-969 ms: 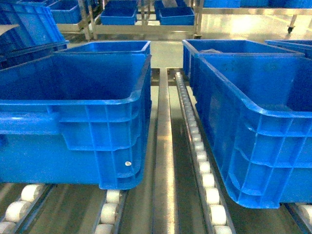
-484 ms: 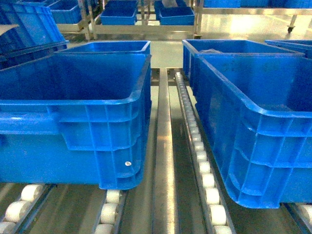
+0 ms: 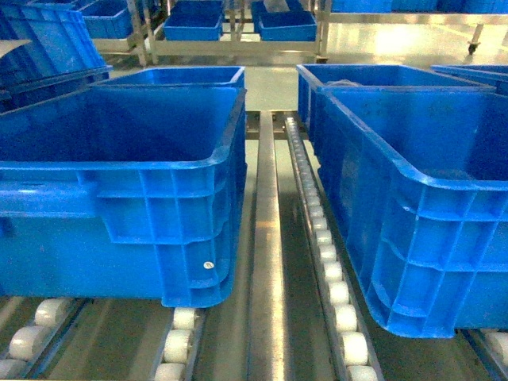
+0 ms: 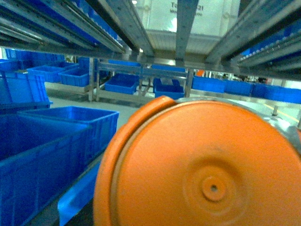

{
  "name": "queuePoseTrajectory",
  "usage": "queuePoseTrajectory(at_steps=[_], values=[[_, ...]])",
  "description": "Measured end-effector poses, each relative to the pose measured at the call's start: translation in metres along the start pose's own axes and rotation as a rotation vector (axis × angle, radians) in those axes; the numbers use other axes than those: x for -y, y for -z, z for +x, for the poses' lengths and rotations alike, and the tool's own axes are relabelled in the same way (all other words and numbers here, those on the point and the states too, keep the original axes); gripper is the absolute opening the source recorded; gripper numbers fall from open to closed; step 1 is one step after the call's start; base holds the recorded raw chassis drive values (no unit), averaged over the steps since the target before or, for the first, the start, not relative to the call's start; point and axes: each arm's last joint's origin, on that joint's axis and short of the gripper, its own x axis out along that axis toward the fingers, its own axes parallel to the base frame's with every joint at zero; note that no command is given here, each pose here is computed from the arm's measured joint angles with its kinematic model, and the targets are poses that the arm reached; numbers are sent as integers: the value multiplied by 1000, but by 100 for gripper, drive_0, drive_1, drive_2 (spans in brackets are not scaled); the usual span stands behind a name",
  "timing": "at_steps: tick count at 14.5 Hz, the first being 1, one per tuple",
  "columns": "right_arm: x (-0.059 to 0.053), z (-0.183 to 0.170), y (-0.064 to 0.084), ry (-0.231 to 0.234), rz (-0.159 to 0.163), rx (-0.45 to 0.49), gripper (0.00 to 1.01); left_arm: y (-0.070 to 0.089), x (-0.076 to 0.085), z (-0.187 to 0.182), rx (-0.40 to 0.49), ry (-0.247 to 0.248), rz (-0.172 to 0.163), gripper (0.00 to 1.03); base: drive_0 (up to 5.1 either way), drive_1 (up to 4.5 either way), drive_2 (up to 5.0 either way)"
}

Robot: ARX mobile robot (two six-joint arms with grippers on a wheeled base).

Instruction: Sort blue parts and orange caps into right shelf containers

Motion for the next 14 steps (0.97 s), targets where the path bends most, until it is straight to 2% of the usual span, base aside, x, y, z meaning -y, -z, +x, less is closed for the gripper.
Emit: queuePoseTrajectory(at_steps=[1, 2, 3, 4, 5, 6, 7, 8, 9, 10, 11, 12, 14], values=[[1, 27, -12, -22, -11, 31, 44, -23, -4, 35, 60, 0, 30, 40, 0, 0, 0], [5, 62, -24, -13, -30, 60, 44, -37, -8, 79, 61, 1, 43, 40, 0, 0, 0], [10, 114, -18, 26, -32, -32, 44, -25, -11, 137, -91, -13, 26, 40, 0, 0, 0], [10, 150, 3, 67, -36, -147, 44, 1, -14, 179, -236, -48, 6, 40, 0, 0, 0], [12, 175, 31, 114, -42, -236, 44, 27, -15, 205, -350, -75, -36, 40, 0, 0, 0], [12, 187, 48, 124, -42, -288, 44, 36, -14, 218, -375, -82, -56, 40, 0, 0, 0], [12, 188, 52, 133, -44, -295, 53, 33, -13, 220, -344, -77, -77, 49, 0, 0, 0], [11, 188, 48, 128, -42, -271, 66, 22, -10, 218, -299, -36, -100, 61, 0, 0, 0], [10, 188, 43, 124, -42, -250, 79, 15, -9, 214, -268, -11, -109, 72, 0, 0, 0], [8, 188, 42, 117, -41, -247, 92, 15, -6, 210, -272, 14, -119, 86, 0, 0, 0], [6, 187, 43, 113, -42, -253, 100, 19, -6, 207, -290, 18, -132, 99, 0, 0, 0], [4, 187, 43, 107, -47, -254, 97, 22, -7, 205, -301, 4, -130, 98, 0, 0, 0], [4, 187, 44, 106, -48, -256, 98, 21, -9, 204, -297, -22, -126, 98, 0, 0, 0]])
